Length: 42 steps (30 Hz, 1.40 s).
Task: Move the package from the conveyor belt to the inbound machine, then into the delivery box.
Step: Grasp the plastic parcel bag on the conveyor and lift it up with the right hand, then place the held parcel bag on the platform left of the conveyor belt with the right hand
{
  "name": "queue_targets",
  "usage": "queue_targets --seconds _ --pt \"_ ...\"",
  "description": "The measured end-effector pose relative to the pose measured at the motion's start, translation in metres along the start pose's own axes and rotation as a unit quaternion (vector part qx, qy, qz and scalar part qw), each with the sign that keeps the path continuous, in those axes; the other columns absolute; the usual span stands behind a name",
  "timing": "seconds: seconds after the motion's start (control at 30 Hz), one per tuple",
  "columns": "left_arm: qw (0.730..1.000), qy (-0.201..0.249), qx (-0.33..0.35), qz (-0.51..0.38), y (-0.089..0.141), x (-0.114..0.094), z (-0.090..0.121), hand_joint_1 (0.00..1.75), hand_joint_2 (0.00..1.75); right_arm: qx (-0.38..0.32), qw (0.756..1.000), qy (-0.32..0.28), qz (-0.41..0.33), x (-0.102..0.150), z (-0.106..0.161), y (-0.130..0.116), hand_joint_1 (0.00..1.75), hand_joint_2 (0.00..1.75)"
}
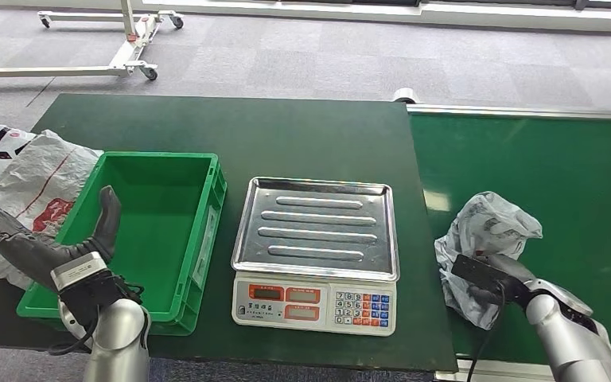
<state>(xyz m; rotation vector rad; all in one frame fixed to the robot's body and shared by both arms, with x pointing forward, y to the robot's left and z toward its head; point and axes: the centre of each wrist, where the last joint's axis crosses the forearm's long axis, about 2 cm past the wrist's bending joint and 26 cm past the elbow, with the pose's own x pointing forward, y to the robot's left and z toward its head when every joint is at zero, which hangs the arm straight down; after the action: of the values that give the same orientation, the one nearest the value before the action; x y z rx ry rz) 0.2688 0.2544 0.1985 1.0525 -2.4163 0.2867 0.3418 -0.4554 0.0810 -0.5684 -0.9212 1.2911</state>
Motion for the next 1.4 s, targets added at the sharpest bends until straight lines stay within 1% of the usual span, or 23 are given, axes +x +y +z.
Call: queue_targets --seconds 0.1,0.17,0.23,0.3,0.37,0.4,0.5,0.6,0.73,0.8,0.93,1.03,1.17,1.27,1.4 --pt "1.000 -0.002 0.003 -0.001 0.001 0.000 -0.001 0.00 1.75 -0.026 0.999 0.013 0.015 0.004 -0.001 -0.001 1.75 1.75" --pt "1.000 -0.004 0.006 -0.002 0.003 0.001 -0.002 0.00 1.75 -0.063 0.997 0.027 0.032 0.008 -0.003 -0.004 1.75 1.75" --pt "1.000 -0.007 0.011 -0.004 0.006 0.002 -0.004 0.00 1.75 -0.121 0.990 0.040 0.051 0.016 -0.007 -0.010 1.75 1.75" --pt "1.000 -0.011 0.016 -0.005 0.009 0.003 -0.006 0.00 1.75 -0.195 0.977 0.055 0.070 0.028 -0.010 -0.020 1.75 1.75" --pt "1.000 -0.015 0.021 -0.007 0.013 0.005 -0.007 0.00 1.75 -0.272 0.956 0.070 0.087 0.042 -0.011 -0.032 1.75 1.75" --pt "1.000 -0.016 0.023 -0.008 0.015 0.006 -0.008 0.00 1.75 -0.315 0.941 0.075 0.095 0.050 -0.011 -0.038 1.75 1.75" --pt "0.999 -0.019 0.026 -0.012 0.018 0.007 -0.008 0.00 1.75 -0.435 0.890 0.074 0.115 0.075 -0.004 -0.058 1.75 1.75" --pt "0.999 -0.022 0.025 -0.014 0.019 0.007 -0.009 0.00 1.75 -0.509 0.848 0.063 0.135 0.095 0.006 -0.072 1.75 1.75" --pt "0.999 -0.024 0.023 -0.017 0.019 0.007 -0.008 0.00 1.75 -0.581 0.797 0.045 0.161 0.121 0.021 -0.080 1.75 1.75" --pt "0.999 -0.024 0.022 -0.018 0.018 0.007 -0.008 0.00 1.75 -0.594 0.789 0.018 0.155 0.134 0.026 -0.082 1.75 1.75" --pt "0.999 -0.024 0.021 -0.018 0.018 0.007 -0.008 0.00 1.75 -0.576 0.803 -0.083 0.126 0.164 0.032 -0.080 1.75 1.75" --pt "0.999 -0.021 0.019 -0.017 0.017 0.006 -0.007 0.00 1.75 -0.554 0.803 -0.173 0.136 0.197 0.036 -0.074 1.75 1.75" --pt "1.000 -0.017 0.015 -0.017 0.015 0.005 -0.005 0.00 1.75 -0.523 0.797 -0.260 0.154 0.240 0.043 -0.065 1.75 1.75" --pt "1.000 -0.017 0.013 -0.018 0.015 0.004 -0.005 0.00 1.75 -0.509 0.790 -0.303 0.160 0.264 0.046 -0.057 1.75 1.75" --pt "1.000 -0.018 0.014 -0.018 0.015 0.005 -0.005 0.00 1.75 -0.503 0.786 -0.328 0.147 0.279 0.048 -0.055 1.75 1.75"
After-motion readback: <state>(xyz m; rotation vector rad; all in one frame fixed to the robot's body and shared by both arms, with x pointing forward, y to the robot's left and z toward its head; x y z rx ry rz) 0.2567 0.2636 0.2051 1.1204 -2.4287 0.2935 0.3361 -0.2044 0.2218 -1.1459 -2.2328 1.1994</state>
